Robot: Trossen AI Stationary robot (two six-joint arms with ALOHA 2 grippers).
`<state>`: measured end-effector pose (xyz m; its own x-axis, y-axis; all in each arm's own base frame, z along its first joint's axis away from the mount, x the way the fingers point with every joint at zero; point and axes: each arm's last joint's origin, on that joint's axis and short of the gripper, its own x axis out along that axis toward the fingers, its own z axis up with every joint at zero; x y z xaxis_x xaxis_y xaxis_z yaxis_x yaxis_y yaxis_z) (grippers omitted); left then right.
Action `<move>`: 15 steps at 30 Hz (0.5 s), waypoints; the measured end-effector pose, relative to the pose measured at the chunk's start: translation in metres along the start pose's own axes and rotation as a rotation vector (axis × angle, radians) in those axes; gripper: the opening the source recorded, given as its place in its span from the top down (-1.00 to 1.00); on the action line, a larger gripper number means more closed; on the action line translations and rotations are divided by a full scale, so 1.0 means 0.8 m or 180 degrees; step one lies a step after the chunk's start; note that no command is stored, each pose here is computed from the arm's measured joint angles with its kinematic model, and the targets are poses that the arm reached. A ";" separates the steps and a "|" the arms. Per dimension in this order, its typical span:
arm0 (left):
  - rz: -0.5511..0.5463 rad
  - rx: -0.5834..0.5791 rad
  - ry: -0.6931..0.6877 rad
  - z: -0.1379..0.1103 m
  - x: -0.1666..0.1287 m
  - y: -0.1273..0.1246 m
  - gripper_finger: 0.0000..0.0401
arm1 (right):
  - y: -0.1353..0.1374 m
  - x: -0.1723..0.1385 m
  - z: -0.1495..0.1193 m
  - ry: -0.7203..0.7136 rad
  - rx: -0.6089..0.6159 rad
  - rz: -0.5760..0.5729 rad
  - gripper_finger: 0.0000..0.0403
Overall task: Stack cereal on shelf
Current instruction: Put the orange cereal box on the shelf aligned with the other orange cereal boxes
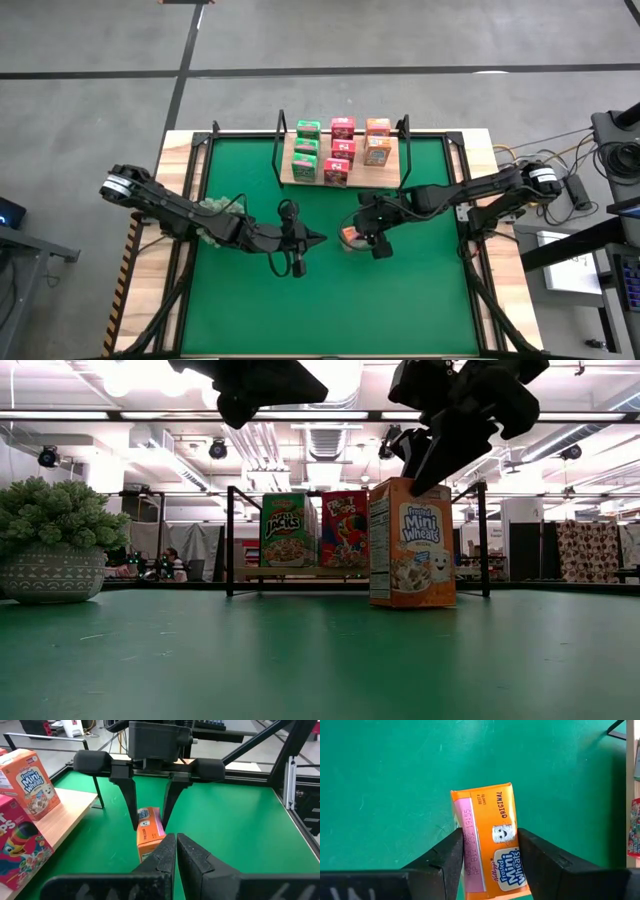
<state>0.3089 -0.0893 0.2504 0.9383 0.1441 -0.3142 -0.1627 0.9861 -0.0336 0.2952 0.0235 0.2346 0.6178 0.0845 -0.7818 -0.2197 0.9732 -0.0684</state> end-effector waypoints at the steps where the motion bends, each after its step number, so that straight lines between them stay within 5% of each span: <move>1: -0.0001 -0.0003 -0.0006 0.000 0.000 0.000 1.00 | 0.000 0.000 0.000 -0.0004 0.0000 -0.0001 0.18; 15: -0.0011 0.0019 -0.0052 0.001 0.001 -0.001 1.00 | -0.007 -0.051 0.015 -0.0093 0.0091 -0.0232 0.21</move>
<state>0.3103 -0.0897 0.2509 0.9438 0.1420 -0.2986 -0.1576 0.9871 -0.0289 0.2804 0.0171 0.2746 0.6531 0.0191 -0.7570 -0.1520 0.9826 -0.1063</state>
